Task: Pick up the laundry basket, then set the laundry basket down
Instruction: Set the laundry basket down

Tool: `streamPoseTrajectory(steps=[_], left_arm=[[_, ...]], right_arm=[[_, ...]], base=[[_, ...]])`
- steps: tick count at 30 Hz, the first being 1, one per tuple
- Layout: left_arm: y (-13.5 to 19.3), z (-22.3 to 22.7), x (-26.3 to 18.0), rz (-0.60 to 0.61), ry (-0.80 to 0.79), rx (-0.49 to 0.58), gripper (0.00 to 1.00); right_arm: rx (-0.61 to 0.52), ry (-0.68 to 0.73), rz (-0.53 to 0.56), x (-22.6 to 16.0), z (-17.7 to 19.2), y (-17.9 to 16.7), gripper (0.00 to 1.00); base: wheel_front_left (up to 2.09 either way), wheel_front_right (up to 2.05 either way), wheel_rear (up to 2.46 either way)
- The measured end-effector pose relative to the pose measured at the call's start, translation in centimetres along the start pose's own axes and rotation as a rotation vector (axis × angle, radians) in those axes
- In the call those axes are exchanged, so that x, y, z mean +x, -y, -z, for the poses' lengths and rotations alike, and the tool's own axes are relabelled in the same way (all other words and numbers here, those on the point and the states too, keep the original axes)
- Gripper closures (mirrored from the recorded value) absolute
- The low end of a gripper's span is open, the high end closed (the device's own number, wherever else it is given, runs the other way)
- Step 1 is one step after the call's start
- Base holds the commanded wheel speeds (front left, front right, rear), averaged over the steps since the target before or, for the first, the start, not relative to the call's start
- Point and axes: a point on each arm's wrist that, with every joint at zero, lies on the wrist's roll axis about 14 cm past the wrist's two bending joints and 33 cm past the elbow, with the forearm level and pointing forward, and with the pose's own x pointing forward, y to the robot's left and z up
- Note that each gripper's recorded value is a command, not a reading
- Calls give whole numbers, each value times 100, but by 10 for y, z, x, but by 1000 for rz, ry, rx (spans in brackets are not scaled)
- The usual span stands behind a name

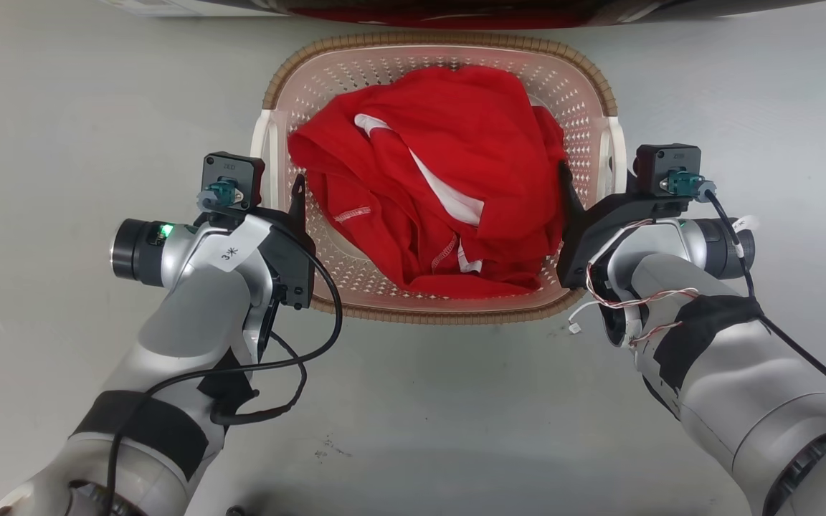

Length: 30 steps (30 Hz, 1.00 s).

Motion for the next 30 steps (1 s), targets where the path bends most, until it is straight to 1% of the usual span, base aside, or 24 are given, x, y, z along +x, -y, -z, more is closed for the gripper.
streamPoseTrajectory(steps=[13,20,26,30], left_arm=[[-1,-17,-12,-10,43,-9,0],[4,-35,-23,5,110,-11,0],[9,-41,-38,12,150,-39,0],[11,-43,-50,13,170,-64,0]], right_arm=[[-26,31,27,-12,-17,5,0],[-36,70,39,-25,-32,6,0],[-11,98,50,-40,-42,5,0],[7,142,58,-52,-61,4,0]], base=[[0,0,0],[0,0,0],[0,0,0],[0,0,0]])
